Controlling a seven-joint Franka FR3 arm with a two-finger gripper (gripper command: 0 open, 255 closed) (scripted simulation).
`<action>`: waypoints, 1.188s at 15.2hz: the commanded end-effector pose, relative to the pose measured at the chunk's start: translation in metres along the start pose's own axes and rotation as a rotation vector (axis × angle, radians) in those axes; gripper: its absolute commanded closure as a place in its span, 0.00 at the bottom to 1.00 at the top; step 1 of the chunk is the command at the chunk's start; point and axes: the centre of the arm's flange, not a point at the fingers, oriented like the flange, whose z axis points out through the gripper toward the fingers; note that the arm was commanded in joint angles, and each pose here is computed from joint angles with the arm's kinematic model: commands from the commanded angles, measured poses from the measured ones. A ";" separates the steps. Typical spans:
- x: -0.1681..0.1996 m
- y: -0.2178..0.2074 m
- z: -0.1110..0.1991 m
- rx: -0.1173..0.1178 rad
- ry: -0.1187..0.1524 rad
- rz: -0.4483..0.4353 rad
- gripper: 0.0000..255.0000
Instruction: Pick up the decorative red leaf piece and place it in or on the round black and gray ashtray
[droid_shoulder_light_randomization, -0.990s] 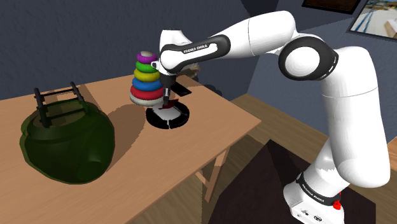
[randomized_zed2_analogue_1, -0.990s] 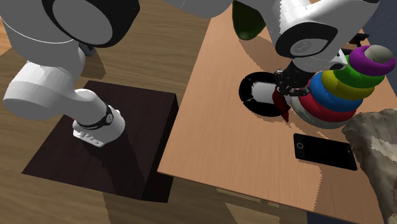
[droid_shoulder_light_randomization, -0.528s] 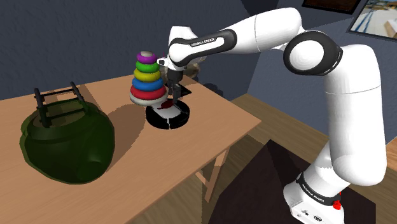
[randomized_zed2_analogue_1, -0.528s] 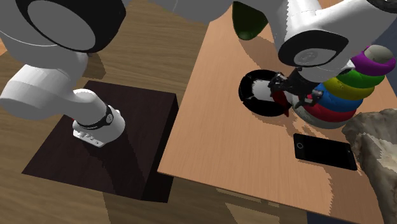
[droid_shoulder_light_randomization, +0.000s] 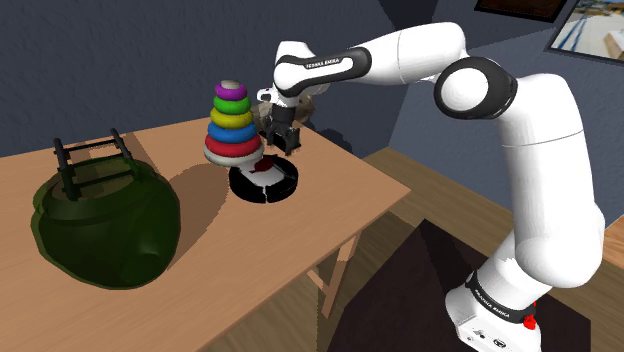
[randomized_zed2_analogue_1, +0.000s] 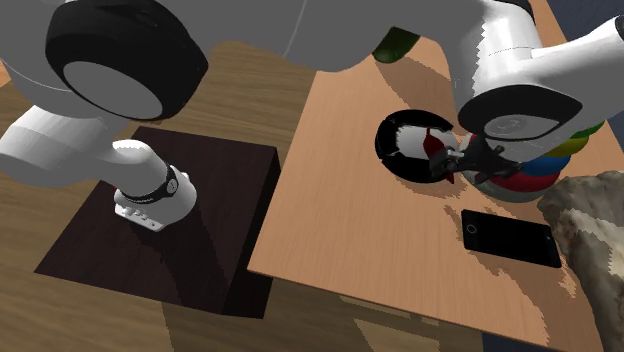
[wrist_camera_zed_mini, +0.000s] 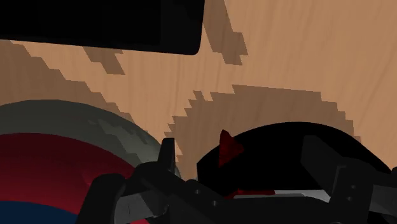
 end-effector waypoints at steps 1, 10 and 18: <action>-0.001 -0.001 0.010 0.000 0.000 -0.006 0.00; -0.001 -0.001 0.023 0.000 0.000 -0.006 0.00; -0.001 -0.001 0.023 0.000 0.000 -0.006 1.00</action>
